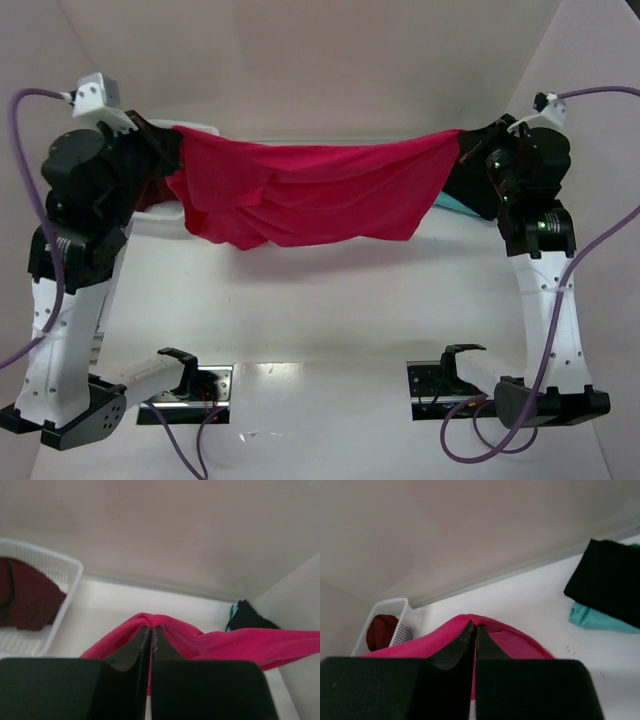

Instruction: Fold and stack the t-shirts

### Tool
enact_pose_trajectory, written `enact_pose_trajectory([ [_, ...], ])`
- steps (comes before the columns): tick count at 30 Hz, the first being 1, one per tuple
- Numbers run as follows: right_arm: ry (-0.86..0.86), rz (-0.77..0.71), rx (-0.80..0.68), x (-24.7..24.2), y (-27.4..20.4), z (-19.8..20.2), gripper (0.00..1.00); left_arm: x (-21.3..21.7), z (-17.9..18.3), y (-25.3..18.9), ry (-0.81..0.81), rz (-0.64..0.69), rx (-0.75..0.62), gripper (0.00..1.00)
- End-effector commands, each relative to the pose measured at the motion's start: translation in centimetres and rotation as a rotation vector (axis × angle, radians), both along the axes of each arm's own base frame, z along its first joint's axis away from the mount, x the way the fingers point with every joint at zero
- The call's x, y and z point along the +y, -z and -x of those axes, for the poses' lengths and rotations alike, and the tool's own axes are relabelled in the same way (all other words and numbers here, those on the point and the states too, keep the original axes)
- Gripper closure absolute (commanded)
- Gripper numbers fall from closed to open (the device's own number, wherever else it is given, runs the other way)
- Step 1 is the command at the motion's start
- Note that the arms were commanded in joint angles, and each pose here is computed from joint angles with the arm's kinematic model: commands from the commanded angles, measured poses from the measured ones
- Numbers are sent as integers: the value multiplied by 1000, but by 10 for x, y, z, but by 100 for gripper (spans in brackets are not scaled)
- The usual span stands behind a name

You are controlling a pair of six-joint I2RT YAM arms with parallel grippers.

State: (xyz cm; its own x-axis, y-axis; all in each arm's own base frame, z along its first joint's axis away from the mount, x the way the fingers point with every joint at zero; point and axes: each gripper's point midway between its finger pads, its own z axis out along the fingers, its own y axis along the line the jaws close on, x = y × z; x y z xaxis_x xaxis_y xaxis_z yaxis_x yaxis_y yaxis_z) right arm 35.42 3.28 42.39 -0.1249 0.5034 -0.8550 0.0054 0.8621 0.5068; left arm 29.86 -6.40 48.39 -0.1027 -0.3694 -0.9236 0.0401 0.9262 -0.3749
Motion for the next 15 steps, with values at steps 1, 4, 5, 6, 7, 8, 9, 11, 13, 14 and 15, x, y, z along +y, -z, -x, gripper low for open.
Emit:
enact_pose_trajectory([
  [1,-6,26,-230,-1,-82,38,100,14,23,-76,-24,-4,-221,100],
  [4,-4,37,-338,-2,-120,81,100,32,64,-117,-69,15,-342,100],
  [5,-3,37,-358,-2,-127,91,100,39,74,-125,-90,26,-370,100],
  [6,-3,37,-372,-2,-130,101,100,43,85,-133,-101,36,-397,100],
  [7,-3,26,-434,-1,-146,126,100,52,105,-141,-122,49,-430,100],
  [8,-3,26,-442,-1,-147,136,100,56,118,-148,-123,60,-461,100],
  [9,-2,26,-497,-1,-162,160,100,60,137,-153,-123,80,-495,100],
  [11,-14,18,-535,1,-173,187,100,65,157,-156,-122,100,-523,100],
  [13,-38,10,-573,5,-180,205,100,70,175,-159,-121,119,-551,100],
  [14,-41,-2,-587,5,-182,212,100,70,181,-160,-109,134,-560,100],
  [15,-53,-10,-608,8,-184,223,100,72,186,-163,-112,145,-576,100],
])
